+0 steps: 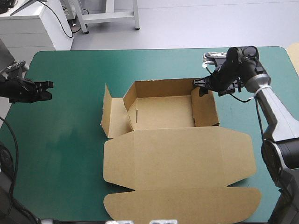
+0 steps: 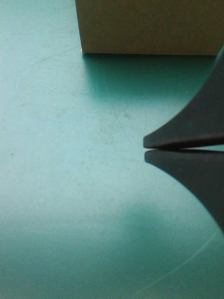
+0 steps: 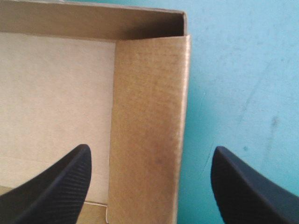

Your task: Fold the box

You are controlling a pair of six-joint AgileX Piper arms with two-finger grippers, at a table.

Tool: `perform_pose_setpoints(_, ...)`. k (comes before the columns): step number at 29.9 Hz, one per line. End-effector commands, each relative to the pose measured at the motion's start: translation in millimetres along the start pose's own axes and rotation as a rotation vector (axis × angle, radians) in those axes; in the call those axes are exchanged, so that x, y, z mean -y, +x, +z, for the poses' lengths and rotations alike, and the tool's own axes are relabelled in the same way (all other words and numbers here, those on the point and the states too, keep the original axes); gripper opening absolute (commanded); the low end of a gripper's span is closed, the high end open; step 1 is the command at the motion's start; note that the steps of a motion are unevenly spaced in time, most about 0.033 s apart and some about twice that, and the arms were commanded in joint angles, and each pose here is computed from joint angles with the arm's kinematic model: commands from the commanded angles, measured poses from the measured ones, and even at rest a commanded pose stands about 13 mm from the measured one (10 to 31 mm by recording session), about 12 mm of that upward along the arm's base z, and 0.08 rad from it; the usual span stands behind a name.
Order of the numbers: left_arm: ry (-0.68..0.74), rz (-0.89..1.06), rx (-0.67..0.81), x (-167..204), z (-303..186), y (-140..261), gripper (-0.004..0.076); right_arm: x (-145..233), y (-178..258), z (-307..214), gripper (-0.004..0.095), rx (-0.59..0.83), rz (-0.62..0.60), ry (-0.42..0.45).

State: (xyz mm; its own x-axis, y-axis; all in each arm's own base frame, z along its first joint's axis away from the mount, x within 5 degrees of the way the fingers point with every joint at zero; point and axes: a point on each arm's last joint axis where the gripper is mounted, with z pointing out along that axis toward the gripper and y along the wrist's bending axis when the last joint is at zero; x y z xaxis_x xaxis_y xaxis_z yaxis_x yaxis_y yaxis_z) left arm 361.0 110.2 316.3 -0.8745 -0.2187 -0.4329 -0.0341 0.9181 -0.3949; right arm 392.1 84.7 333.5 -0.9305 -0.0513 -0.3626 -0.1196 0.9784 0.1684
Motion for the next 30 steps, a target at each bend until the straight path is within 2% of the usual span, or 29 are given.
perform_pose_setpoints(1, 0.023, 0.022, 0.096, 16, -26, -5, -0.0008, -7, 7, -60, 0.0719, 0.13, 0.001, -0.025)
perform_pose_setpoints(6, 0.023, 0.022, 0.096, 16, -26, -5, -0.0008, -7, 32, -69, 0.0718, 0.106, 0.03, -0.007)
perform_pose_setpoints(10, 0.031, 0.023, 0.08, 17, -26, -4, -0.0008, -5, 36, -45, 0.0719, 0.059, 0.048, 0.08)
perform_pose_setpoints(20, 0.037, 0.021, 0.08, 18, -26, -4, -0.0008, -4, 25, 10, 0.0692, -0.036, 0.047, 0.097)
perform_pose_setpoints(28, 0.044, 0.011, 0.115, 18, -26, -7, -0.0008, -2, 28, 26, 0.0688, -0.12, 0.036, 0.113)
perform_pose_setpoints(30, 0.044, 0.011, 0.116, 18, -26, -7, -0.0008, -2, 28, 26, 0.0657, -0.12, 0.037, 0.109)
